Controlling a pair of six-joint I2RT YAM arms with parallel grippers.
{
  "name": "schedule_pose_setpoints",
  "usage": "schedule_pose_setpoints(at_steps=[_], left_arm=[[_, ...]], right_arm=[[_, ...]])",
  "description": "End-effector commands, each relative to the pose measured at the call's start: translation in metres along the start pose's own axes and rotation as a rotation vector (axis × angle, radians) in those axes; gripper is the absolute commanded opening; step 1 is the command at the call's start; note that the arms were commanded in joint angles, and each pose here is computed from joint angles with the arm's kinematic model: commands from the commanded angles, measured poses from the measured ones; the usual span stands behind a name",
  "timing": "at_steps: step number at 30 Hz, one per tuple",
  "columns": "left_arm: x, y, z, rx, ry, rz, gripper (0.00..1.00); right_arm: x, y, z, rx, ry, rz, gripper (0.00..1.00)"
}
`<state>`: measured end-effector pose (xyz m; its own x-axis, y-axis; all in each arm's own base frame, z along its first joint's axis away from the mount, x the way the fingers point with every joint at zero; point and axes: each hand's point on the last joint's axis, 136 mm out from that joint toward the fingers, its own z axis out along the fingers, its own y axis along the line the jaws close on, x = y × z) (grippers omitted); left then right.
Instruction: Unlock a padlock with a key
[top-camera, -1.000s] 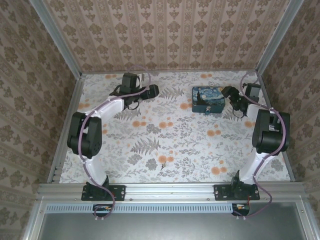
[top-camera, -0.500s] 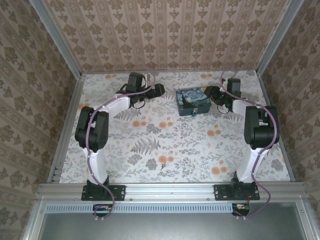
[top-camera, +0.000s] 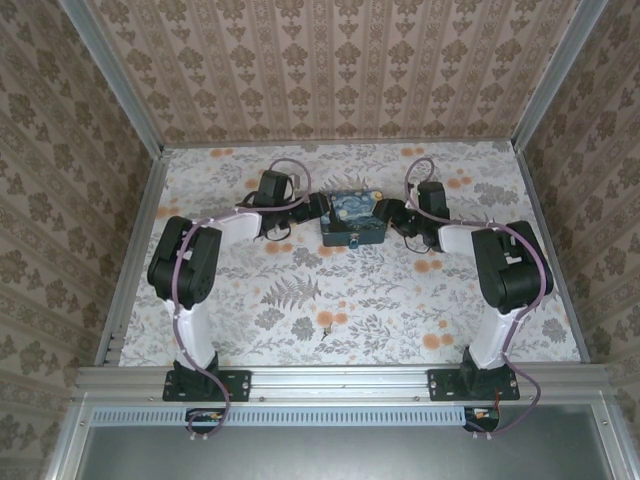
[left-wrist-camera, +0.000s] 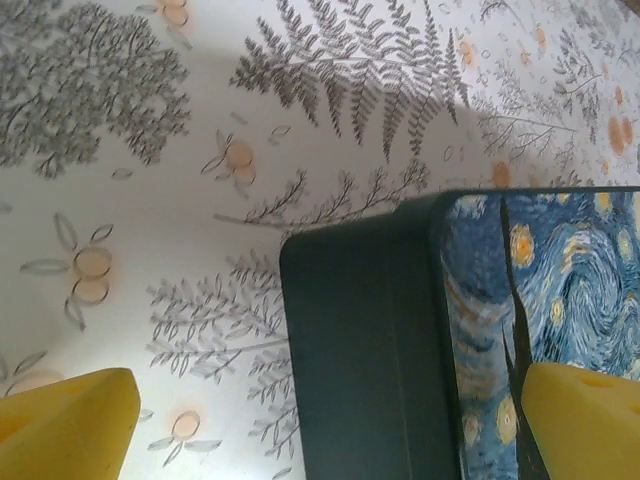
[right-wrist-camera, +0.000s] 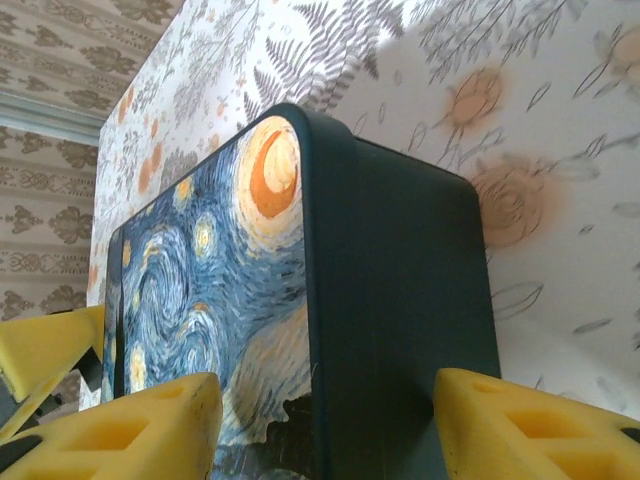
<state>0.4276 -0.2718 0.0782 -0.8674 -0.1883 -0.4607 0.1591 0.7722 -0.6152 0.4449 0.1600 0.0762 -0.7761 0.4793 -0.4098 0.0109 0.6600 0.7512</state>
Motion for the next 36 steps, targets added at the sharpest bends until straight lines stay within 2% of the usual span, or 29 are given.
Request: schedule_pose_setpoints(at_steps=[1,8,11,19,28,32,36], left_arm=[[-0.020,-0.022,-0.018,0.061,-0.087,0.016,1.00],[-0.016,-0.026,-0.022,0.104,-0.095,-0.009,1.00],[-0.007,-0.042,-0.019,0.141,-0.078,-0.004,1.00],[0.001,-0.055,-0.017,0.178,-0.064,-0.010,1.00],[0.001,-0.043,-0.023,0.141,-0.082,-0.022,1.00],[-0.009,-0.034,-0.042,0.116,-0.129,-0.028,1.00],[-0.015,-0.019,-0.064,0.076,-0.152,-0.034,1.00]], right_arm=[[-0.002,0.022,-0.005,-0.043,-0.051,-0.004,0.60],[0.013,0.034,0.000,-0.051,-0.037,-0.010,0.62],[0.010,0.033,0.001,-0.044,-0.041,-0.008,0.64],[0.001,0.031,-0.001,-0.025,-0.056,0.002,0.68],[-0.007,0.027,-0.022,0.006,-0.085,-0.004,0.70],[-0.008,0.028,-0.044,0.028,-0.104,-0.034,0.70],[0.009,0.027,-0.064,0.067,-0.068,-0.078,0.69]])
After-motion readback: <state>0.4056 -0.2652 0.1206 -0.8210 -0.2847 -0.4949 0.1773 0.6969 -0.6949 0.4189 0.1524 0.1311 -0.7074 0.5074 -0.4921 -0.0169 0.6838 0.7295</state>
